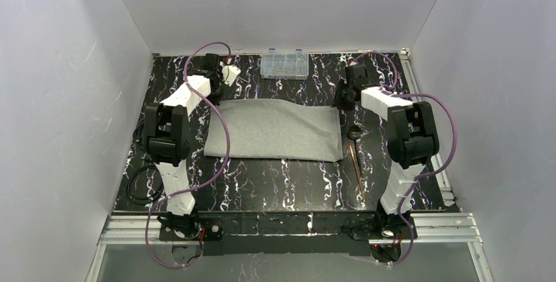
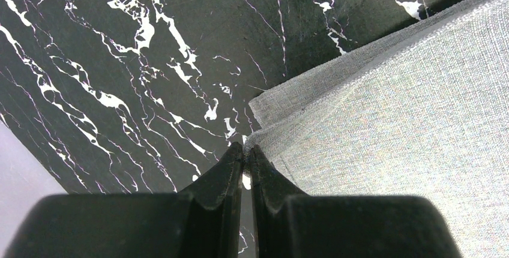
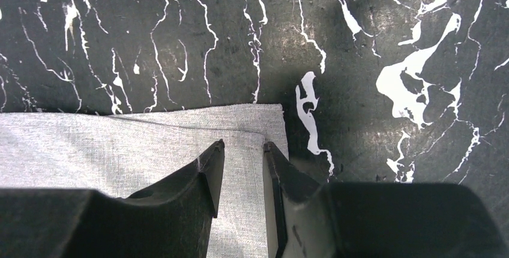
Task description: Fold the napkin into a case and place the utensils inside
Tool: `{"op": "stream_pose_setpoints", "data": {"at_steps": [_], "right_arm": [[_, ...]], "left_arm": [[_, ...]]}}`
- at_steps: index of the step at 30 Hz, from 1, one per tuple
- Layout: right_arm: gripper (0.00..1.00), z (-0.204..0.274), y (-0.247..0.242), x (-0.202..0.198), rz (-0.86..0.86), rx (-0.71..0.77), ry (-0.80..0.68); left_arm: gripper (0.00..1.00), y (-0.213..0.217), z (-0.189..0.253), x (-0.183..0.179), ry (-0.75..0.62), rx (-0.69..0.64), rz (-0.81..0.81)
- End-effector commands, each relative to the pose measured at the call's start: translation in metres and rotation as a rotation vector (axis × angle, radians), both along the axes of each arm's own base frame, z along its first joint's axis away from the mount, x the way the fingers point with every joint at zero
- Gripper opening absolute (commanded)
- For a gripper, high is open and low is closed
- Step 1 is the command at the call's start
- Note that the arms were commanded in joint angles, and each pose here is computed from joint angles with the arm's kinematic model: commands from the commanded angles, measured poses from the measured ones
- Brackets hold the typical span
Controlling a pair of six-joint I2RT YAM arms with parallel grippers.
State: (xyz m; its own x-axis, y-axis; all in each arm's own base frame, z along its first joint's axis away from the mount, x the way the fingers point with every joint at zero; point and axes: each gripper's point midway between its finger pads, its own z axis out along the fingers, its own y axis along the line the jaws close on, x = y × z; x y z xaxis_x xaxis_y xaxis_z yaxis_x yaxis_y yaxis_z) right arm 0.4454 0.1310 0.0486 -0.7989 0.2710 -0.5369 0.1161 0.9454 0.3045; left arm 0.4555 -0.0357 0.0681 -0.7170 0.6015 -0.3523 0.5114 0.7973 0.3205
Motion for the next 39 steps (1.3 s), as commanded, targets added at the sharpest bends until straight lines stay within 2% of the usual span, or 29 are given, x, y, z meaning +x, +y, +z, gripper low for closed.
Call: {"op": "stream_pose_setpoints", "data": {"at_steps": [1,11,19,25,32,39], "right_arm": [[0.38,0.000,-0.002,0.010,0.005,-0.031,-0.007],[0.33,-0.020,0.000,0.004,0.016,-0.039,0.047],[0.19,-0.023,0.004,0.001,0.029,-0.044,0.049],[0.01,-0.012,0.000,0.001,0.029,-0.065,0.025],[0.01,0.030,-0.003,0.007,0.027,-0.064,-0.084],[0.01,0.029,-0.003,0.016,0.020,-0.078,-0.087]], "left_arm": [[0.00,0.000,0.022,0.000,-0.030,-0.013,-0.005],[0.00,-0.001,0.026,0.001,-0.034,-0.019,-0.007],[0.00,-0.001,0.027,0.000,-0.034,-0.022,-0.009],[0.00,-0.003,0.033,-0.004,-0.027,-0.028,-0.019],[0.00,-0.009,0.048,-0.020,0.039,-0.063,-0.056],[0.00,-0.005,0.036,-0.017,0.063,-0.031,-0.063]]}}
